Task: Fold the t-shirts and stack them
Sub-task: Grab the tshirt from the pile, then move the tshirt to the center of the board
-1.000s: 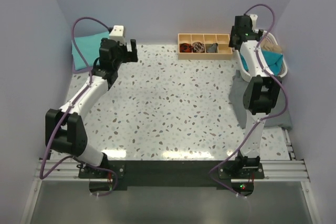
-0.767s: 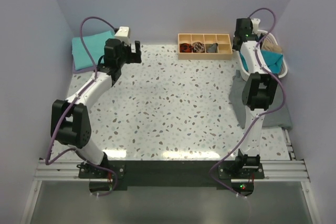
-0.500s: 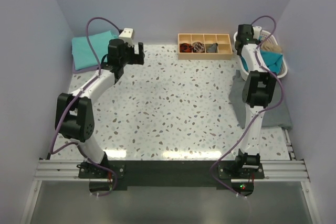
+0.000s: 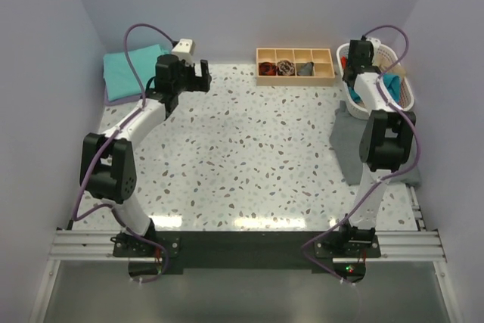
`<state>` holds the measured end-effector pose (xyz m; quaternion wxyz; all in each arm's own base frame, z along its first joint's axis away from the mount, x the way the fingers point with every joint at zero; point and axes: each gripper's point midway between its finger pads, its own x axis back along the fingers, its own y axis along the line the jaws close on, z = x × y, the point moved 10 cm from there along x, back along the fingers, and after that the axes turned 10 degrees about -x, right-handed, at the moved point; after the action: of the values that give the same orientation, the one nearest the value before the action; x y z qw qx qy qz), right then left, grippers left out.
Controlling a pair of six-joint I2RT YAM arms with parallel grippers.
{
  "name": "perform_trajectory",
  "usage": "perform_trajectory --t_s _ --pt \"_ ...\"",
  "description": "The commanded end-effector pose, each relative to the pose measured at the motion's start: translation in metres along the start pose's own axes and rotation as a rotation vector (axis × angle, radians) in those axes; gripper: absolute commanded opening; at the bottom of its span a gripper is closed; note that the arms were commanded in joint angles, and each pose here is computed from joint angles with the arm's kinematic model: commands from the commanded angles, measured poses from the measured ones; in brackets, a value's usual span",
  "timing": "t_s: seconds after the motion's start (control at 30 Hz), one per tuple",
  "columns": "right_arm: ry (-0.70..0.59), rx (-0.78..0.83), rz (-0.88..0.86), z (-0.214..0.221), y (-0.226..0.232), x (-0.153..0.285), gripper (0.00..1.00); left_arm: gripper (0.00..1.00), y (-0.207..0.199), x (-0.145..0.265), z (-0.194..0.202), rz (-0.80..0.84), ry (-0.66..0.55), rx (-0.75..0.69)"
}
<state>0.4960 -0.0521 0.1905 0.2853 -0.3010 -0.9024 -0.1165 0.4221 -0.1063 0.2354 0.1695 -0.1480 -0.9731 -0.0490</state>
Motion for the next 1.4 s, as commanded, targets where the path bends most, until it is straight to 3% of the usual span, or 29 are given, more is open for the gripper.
perform_trajectory --t_s 0.0,0.07,0.23,0.37,0.6,0.77,0.93,1.03,1.13,1.2,1.3,1.33,1.37 --pt "-0.154 -0.109 -0.268 -0.038 0.017 0.076 0.02 1.00 -0.007 0.013 -0.035 0.067 -0.120 0.034" --pt "-0.210 -0.137 -0.327 -0.038 0.022 0.095 0.02 1.00 -0.009 0.016 -0.036 0.088 -0.124 0.048" --pt "-0.184 -0.039 -0.403 -0.022 0.027 0.124 0.00 1.00 -0.013 0.027 -0.035 0.123 -0.132 0.057" --pt "-0.230 0.095 -0.592 -0.015 0.042 0.185 0.00 1.00 -0.006 0.039 -0.035 0.017 -0.136 0.053" --pt "-0.371 0.215 -0.934 -0.047 0.041 0.310 0.00 1.00 0.007 0.075 -0.046 -0.154 -0.200 0.032" --pt "-0.223 0.349 -1.256 -0.037 0.047 0.373 0.00 1.00 0.008 0.100 -0.056 -0.179 -0.248 0.040" --pt "-0.090 0.367 -1.478 0.003 0.048 0.397 0.00 1.00 0.011 0.122 -0.053 -0.241 -0.235 0.057" --pt "0.004 0.367 -1.405 0.035 0.048 0.374 0.04 1.00 0.011 0.133 -0.048 -0.270 -0.236 0.080" --pt "0.184 0.441 -1.244 0.081 0.055 0.330 0.24 1.00 0.009 0.137 -0.041 -0.265 -0.218 0.100" --pt "0.273 0.478 -0.977 0.116 0.057 0.283 0.29 1.00 0.008 0.135 -0.031 -0.267 -0.180 0.121" --pt "0.283 0.517 -0.681 0.145 0.048 0.243 0.43 1.00 0.004 0.132 -0.013 -0.245 -0.132 0.152" --pt "0.265 0.508 -0.671 0.144 0.048 0.242 0.51 1.00 0.001 0.130 -0.006 -0.239 -0.117 0.174" --pt "0.265 0.506 -0.669 0.147 0.044 0.241 0.69 1.00 0.000 0.129 0.007 -0.241 -0.086 0.183"
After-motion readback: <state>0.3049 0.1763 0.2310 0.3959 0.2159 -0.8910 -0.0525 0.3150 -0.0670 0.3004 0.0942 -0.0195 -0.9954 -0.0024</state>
